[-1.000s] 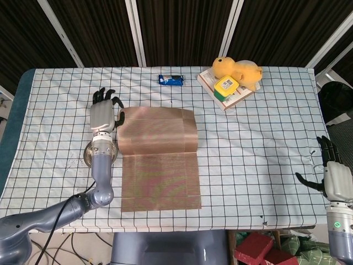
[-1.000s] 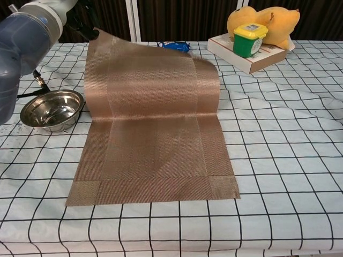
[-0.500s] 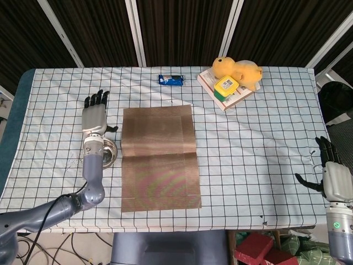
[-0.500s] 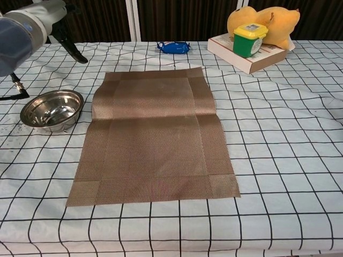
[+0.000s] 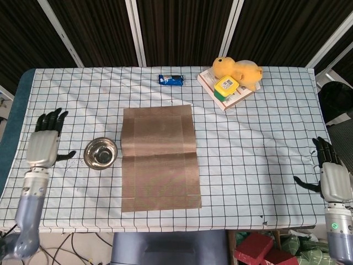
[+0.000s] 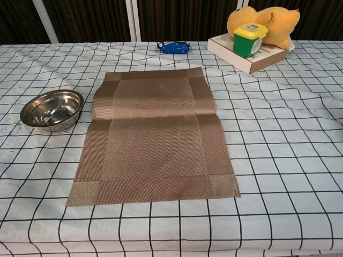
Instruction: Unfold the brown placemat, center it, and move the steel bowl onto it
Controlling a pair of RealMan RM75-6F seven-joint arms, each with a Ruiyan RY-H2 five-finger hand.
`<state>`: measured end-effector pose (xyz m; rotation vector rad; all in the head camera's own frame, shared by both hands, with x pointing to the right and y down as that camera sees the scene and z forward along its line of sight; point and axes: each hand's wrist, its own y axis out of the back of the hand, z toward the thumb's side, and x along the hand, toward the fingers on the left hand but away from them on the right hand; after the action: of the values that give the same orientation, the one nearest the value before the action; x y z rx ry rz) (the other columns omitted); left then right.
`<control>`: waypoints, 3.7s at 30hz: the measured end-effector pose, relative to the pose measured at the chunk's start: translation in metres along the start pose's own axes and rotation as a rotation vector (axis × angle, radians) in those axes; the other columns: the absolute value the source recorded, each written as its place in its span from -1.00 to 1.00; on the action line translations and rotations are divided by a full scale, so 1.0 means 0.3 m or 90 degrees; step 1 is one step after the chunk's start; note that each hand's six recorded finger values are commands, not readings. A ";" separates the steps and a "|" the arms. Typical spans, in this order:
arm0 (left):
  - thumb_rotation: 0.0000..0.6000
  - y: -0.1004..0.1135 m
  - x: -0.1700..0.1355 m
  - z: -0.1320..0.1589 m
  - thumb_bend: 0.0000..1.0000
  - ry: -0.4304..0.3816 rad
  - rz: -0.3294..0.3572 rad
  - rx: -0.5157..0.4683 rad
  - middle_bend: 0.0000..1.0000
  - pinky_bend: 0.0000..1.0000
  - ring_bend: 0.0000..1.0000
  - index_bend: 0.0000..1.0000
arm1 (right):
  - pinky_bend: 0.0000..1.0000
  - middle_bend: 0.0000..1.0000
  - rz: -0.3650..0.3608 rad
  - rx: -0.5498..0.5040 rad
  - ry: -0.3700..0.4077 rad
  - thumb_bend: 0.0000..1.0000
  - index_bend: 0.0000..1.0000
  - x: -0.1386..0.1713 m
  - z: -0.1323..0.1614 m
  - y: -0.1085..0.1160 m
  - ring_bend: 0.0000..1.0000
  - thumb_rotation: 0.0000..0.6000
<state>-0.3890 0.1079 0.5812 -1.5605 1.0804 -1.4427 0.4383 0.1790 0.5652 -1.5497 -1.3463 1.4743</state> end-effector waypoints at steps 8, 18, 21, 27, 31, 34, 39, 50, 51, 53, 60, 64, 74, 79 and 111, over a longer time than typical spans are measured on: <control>1.00 0.058 -0.269 -0.170 -0.95 0.013 0.013 -0.008 -1.00 -1.00 -1.00 -0.99 | -0.68 -1.00 0.002 0.015 0.037 -1.00 -1.00 0.017 0.044 -0.006 -1.00 1.00; 1.00 0.033 -0.375 -0.238 -0.96 0.008 -0.010 -0.007 -1.00 -1.00 -1.00 -1.00 | -0.68 -1.00 0.033 0.053 0.121 -1.00 -1.00 0.057 0.156 -0.048 -1.00 1.00; 1.00 0.025 -0.369 -0.230 -0.96 0.006 -0.021 -0.025 -1.00 -1.00 -1.00 -1.00 | -0.68 -1.00 0.054 0.070 0.152 -1.00 -1.00 0.067 0.212 -0.087 -1.00 1.00; 1.00 0.033 -0.357 -0.237 -0.96 0.013 -0.014 -0.041 -1.00 -1.00 -1.00 -1.00 | -0.68 -1.00 0.109 0.072 0.228 -1.00 -1.00 0.079 0.383 -0.218 -1.00 1.00; 1.00 0.038 -0.347 -0.244 -0.96 0.020 -0.007 -0.049 -1.00 -1.00 -1.00 -1.00 | -0.68 -1.00 0.153 0.076 0.278 -1.00 -1.00 0.091 0.490 -0.311 -1.00 1.00; 1.00 0.037 -0.343 -0.246 -0.96 0.021 -0.005 -0.049 -1.00 -1.00 -1.00 -1.00 | -0.69 -1.00 0.175 0.076 0.304 -1.00 -1.00 0.102 0.557 -0.370 -1.00 1.00; 1.00 0.034 -0.339 -0.247 -0.96 0.023 -0.006 -0.049 -1.00 -1.00 -1.00 -1.00 | -0.68 -1.00 0.198 0.058 0.322 -0.97 -1.00 0.126 0.632 -0.432 -1.00 1.00; 1.00 0.031 -0.333 -0.251 -0.96 0.026 -0.006 -0.057 -1.00 -1.00 -1.00 -1.00 | -0.68 -1.00 0.242 0.055 0.359 -0.95 -1.00 0.158 0.690 -0.529 -1.00 1.00; 1.00 0.031 -0.333 -0.252 -0.96 0.027 -0.007 -0.059 -1.00 -1.00 -1.00 -1.00 | -0.68 -1.00 0.245 0.053 0.361 -0.95 -1.00 0.158 0.692 -0.534 -1.00 1.00; 1.00 0.030 -0.332 -0.252 -0.96 0.028 -0.009 -0.061 -1.00 -1.00 -1.00 -1.00 | -0.68 -1.00 0.251 0.046 0.364 -0.95 -1.00 0.162 0.698 -0.542 -1.00 1.00; 1.00 0.030 -0.331 -0.248 -0.96 0.027 -0.008 -0.059 -1.00 -1.00 -1.00 -1.00 | -0.68 -1.00 0.268 0.032 0.365 -0.95 -1.00 0.190 0.710 -0.572 -1.00 1.00; 1.00 0.032 -0.332 -0.248 -0.96 0.028 -0.006 -0.060 -1.00 -1.00 -1.00 -1.00 | -0.68 -1.00 0.275 0.023 0.361 -0.95 -1.00 0.205 0.720 -0.590 -1.00 1.00; 1.00 0.038 -0.332 -0.252 -0.96 0.028 -0.003 -0.064 -1.00 -1.00 -1.00 -1.00 | -0.68 -1.00 0.286 0.026 0.355 -0.94 -1.00 0.218 0.731 -0.625 -1.00 1.00; 1.00 0.037 -0.332 -0.250 -0.96 0.027 -0.004 -0.064 -1.00 -1.00 -1.00 -1.00 | -0.68 -1.00 0.292 0.029 0.346 -0.94 -1.00 0.215 0.726 -0.638 -1.00 1.00; 1.00 0.034 -0.336 -0.242 -0.96 0.030 -0.004 -0.066 -1.00 -1.00 -1.00 -1.00 | -0.68 -1.00 0.307 0.006 0.342 -0.73 -1.00 0.215 0.766 -0.692 -1.00 1.00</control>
<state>-0.4636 0.1993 0.5412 -1.6102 1.1964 -1.4545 0.1563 0.2531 0.6881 -2.1670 -0.6823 1.1749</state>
